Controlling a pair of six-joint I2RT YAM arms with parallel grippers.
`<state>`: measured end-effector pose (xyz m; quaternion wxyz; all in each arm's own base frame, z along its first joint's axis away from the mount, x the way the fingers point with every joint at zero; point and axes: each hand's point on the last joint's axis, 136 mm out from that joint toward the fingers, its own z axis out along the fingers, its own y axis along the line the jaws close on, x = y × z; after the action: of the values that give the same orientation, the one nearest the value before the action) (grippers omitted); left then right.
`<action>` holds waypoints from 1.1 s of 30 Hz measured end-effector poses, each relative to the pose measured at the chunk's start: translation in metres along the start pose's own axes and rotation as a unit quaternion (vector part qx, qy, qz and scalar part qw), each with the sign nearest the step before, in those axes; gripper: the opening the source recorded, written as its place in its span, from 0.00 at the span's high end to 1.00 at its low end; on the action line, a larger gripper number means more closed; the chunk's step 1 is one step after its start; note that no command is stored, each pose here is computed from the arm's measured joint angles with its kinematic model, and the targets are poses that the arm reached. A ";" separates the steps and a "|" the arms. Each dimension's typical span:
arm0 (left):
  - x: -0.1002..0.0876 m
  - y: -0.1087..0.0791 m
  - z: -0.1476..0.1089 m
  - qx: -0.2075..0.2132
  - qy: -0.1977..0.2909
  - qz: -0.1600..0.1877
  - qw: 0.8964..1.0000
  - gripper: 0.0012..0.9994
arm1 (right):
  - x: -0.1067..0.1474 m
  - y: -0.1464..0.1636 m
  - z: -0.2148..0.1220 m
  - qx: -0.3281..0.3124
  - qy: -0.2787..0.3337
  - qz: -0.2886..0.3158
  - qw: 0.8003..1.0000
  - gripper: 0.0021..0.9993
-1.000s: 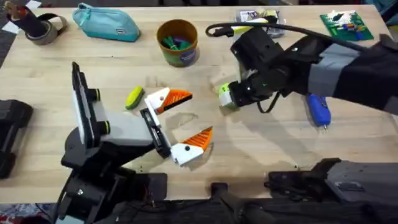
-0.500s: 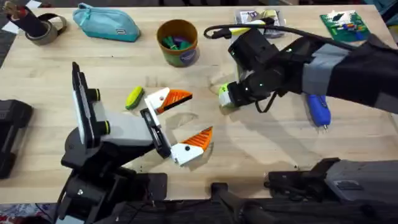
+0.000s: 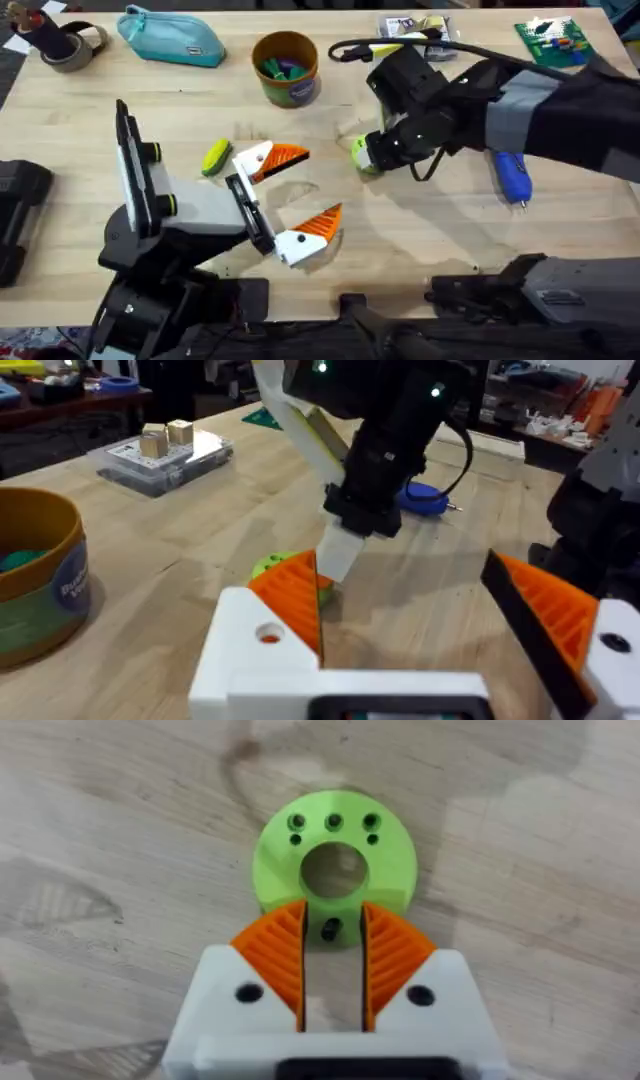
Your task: Pick up the gripper from the table and insert it into the empty holder that is missing its gripper. Then pick up a screw, insert it into the mounting hole, and use the screwdriver to tighten it. Finally, clean up the table by picking up the vegetable and placing it into the bucket.
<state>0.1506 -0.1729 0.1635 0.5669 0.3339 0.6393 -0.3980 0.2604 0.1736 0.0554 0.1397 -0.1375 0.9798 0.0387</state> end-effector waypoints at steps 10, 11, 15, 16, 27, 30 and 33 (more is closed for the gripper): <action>0.000 0.000 0.000 0.000 0.000 0.000 1.000 0.01 | 0.001 0.000 0.000 0.001 0.002 0.000 1.000 0.75; 0.000 0.000 0.000 0.000 0.000 0.000 1.000 0.01 | 0.001 0.000 0.000 0.001 0.002 0.000 1.000 0.75; 0.000 0.000 0.000 0.000 0.000 0.000 1.000 0.01 | 0.001 0.000 0.000 0.001 0.002 0.000 1.000 0.75; 0.000 0.000 0.000 0.000 0.000 0.000 1.000 0.01 | 0.001 0.000 0.000 0.001 0.002 0.000 1.000 0.75; 0.000 0.000 0.000 0.000 0.000 0.000 1.000 0.01 | 0.003 -0.001 0.000 0.002 0.007 0.000 1.000 0.75; 0.000 0.000 0.000 0.000 0.000 0.000 1.000 0.01 | 0.007 -0.002 0.000 0.005 0.015 -0.001 1.000 0.75; 0.000 0.000 0.000 0.000 0.000 0.000 1.000 0.01 | 0.009 -0.003 -0.001 0.006 0.018 -0.001 1.000 0.75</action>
<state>0.1507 -0.1729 0.1635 0.5670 0.3338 0.6394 -0.3979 0.2531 0.1685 0.0535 0.1227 -0.1385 0.9823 0.0300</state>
